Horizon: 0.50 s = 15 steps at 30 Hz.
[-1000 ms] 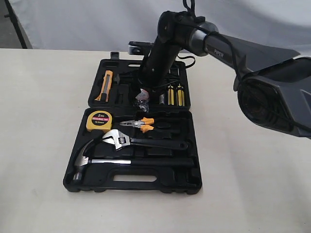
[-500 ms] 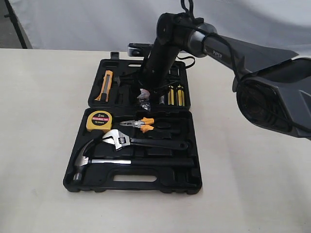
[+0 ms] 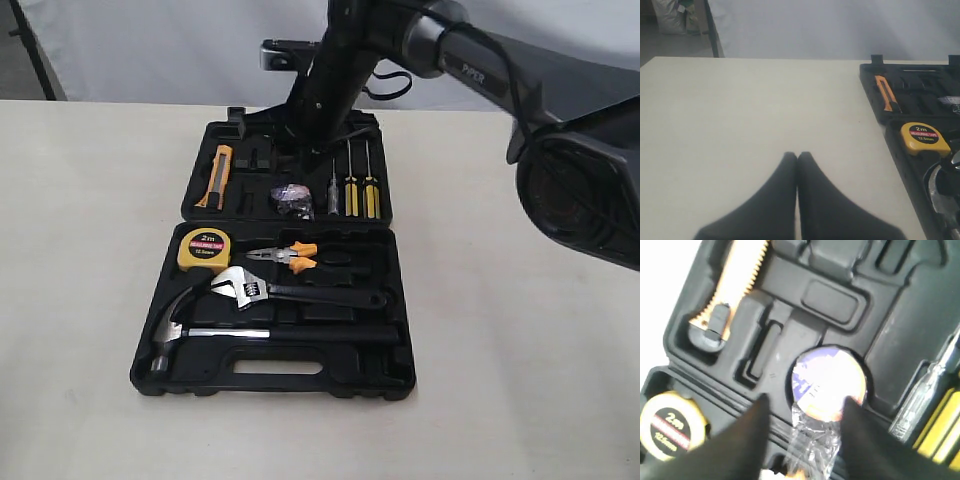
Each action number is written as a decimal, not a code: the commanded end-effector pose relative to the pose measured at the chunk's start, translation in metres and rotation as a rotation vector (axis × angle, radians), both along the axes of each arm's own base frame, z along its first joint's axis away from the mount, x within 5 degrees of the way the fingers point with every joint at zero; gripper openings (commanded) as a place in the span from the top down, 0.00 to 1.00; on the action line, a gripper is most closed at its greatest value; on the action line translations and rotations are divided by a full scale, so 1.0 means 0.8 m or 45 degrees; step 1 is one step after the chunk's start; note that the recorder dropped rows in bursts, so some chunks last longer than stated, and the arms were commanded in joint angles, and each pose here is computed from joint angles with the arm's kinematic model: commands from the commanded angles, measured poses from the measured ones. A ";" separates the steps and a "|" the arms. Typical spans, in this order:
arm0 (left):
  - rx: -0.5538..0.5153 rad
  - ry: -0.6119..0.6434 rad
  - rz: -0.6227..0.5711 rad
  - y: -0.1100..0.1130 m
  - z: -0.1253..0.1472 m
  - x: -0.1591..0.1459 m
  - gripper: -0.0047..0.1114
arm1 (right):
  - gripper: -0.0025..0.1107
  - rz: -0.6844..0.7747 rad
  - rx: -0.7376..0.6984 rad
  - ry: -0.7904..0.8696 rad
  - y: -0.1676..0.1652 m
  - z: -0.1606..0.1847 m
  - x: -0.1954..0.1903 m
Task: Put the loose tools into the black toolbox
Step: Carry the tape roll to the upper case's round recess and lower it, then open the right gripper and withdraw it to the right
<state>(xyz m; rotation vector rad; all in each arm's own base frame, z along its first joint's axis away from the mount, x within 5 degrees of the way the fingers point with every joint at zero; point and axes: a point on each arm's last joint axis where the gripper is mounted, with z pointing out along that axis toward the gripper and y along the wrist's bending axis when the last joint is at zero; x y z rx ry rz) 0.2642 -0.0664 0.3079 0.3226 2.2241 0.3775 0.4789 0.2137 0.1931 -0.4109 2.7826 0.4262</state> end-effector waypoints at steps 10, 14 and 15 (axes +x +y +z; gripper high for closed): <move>-0.034 -0.006 0.001 0.000 -0.001 -0.002 0.95 | 0.98 -0.072 -0.001 0.114 0.013 -0.066 0.004; -0.034 -0.006 0.001 0.000 -0.001 -0.002 0.95 | 0.98 -0.084 0.045 0.022 0.012 -0.017 0.002; -0.034 -0.006 0.001 0.000 -0.001 -0.002 0.95 | 0.98 -0.080 0.052 0.008 0.011 -0.003 -0.001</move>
